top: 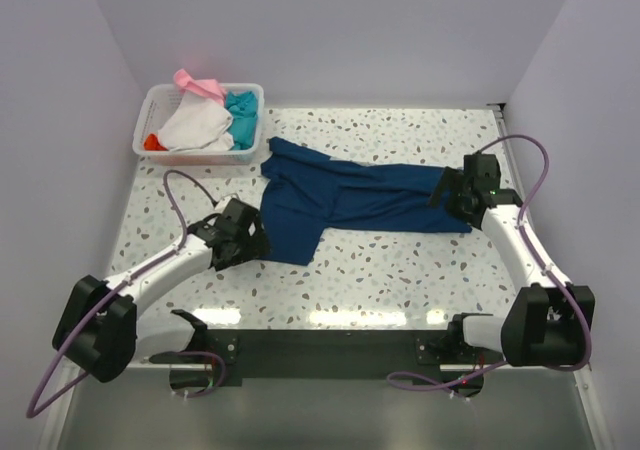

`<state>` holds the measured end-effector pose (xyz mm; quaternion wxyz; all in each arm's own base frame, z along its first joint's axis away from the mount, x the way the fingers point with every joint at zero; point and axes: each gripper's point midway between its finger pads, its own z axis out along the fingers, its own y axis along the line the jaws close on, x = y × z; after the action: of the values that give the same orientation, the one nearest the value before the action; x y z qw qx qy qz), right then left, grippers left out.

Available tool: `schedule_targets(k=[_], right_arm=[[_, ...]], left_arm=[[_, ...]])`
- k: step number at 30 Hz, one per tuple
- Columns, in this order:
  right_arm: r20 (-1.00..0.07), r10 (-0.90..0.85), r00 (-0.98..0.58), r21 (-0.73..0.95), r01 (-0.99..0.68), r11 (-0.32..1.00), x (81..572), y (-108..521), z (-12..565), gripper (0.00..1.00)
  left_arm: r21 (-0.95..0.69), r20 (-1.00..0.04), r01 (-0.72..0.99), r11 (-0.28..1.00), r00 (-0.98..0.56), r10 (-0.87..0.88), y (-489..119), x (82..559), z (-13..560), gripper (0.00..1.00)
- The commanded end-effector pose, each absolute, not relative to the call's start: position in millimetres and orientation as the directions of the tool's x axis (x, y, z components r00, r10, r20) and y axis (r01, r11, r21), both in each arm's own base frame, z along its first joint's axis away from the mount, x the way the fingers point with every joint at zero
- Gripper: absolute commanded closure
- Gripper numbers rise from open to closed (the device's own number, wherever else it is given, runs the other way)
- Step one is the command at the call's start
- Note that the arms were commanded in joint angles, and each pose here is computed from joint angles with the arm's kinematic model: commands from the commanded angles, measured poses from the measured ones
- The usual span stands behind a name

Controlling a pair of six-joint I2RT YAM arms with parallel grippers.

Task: Fold and stack the t-shirts
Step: Flatten the tshirt out

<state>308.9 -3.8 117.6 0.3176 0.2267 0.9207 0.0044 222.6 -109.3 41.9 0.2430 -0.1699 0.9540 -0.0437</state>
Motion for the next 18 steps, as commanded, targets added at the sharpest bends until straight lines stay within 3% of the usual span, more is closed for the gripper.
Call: schedule_targets(k=[1, 14, 18], right_arm=[[-0.604, 0.423, -0.676, 0.169, 0.41, 0.896, 310.2, -3.7, 126.4, 0.01], [-0.604, 0.386, -0.698, 0.124, 0.396, 0.91, 299.5, -8.3, 119.3, 0.01], [-0.59, 0.402, -0.701, 0.107, 0.425, 0.899, 297.4, -12.1, 110.8, 0.01]], left_arm=[[-0.204, -0.475, -0.33, 0.922, -0.79, -0.388, -115.1, 238.0, 50.3, 0.0], [-0.147, -0.41, -0.339, 0.929, -0.834, -0.369, -126.2, 250.3, 13.6, 0.19], [-0.148, -0.384, -0.321, 0.935, -0.853, -0.354, -132.2, 251.3, 3.9, 0.37]])
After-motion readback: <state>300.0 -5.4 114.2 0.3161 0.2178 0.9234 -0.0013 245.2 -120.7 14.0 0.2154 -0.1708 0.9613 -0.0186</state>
